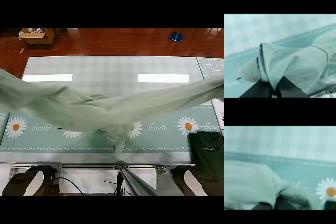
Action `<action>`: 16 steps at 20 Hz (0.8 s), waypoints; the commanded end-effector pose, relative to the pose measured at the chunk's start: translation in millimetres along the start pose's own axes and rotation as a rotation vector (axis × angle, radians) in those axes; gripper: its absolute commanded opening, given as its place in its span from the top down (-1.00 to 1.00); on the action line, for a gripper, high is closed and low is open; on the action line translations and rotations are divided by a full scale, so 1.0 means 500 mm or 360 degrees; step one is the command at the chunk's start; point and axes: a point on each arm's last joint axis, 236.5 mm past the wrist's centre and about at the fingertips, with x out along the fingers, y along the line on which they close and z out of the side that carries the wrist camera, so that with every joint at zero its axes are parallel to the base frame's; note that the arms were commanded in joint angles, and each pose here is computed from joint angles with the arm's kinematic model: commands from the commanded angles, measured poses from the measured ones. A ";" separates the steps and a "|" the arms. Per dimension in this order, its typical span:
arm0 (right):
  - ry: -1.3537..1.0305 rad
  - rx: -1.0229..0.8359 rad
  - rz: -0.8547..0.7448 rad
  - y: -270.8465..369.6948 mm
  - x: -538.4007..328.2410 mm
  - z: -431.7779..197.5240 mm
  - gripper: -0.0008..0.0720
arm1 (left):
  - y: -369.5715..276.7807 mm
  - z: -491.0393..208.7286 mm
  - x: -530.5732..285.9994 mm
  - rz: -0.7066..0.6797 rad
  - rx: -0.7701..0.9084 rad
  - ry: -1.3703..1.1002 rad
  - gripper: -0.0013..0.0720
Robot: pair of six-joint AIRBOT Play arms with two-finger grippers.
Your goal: Fold the shirts.
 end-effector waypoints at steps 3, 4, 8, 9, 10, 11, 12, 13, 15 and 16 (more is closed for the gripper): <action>0.0376 -0.0019 -0.0065 -0.078 0.289 -0.023 0.91 | 0.100 -0.067 0.256 -0.0082 -0.0256 0.0229 0.89; 0.0345 -0.0030 -0.0069 -0.083 0.337 0.002 0.91 | 0.124 -0.060 0.294 -0.0056 -0.0291 0.0189 0.89; 0.0195 0.0044 0.0004 -0.086 0.480 0.083 0.91 | 0.208 -0.044 0.412 0.0044 -0.0282 0.0082 0.89; 0.0183 0.0080 0.0031 -0.086 0.507 0.091 0.91 | 0.221 -0.046 0.432 0.0051 -0.0303 0.0091 0.89; 0.0179 0.0107 0.0039 -0.091 0.532 0.096 0.91 | 0.230 -0.047 0.451 0.0049 -0.0326 0.0100 0.89; 0.0181 0.0131 0.0044 -0.097 0.557 0.098 0.91 | 0.239 -0.047 0.470 0.0049 -0.0350 0.0104 0.89; 0.0179 0.0148 0.0040 -0.105 0.577 0.100 0.91 | 0.246 -0.046 0.488 0.0043 -0.0376 0.0103 0.89; 0.0180 0.0161 0.0032 -0.113 0.596 0.101 0.91 | 0.252 -0.046 0.504 0.0038 -0.0400 0.0103 0.89; 0.0176 0.0183 0.0027 -0.123 0.623 0.103 0.91 | 0.249 -0.046 0.536 -0.0018 -0.0476 0.0108 0.88; 0.0169 0.0189 0.0021 -0.128 0.632 0.105 0.91 | 0.244 -0.050 0.552 -0.0058 -0.0521 0.0125 0.75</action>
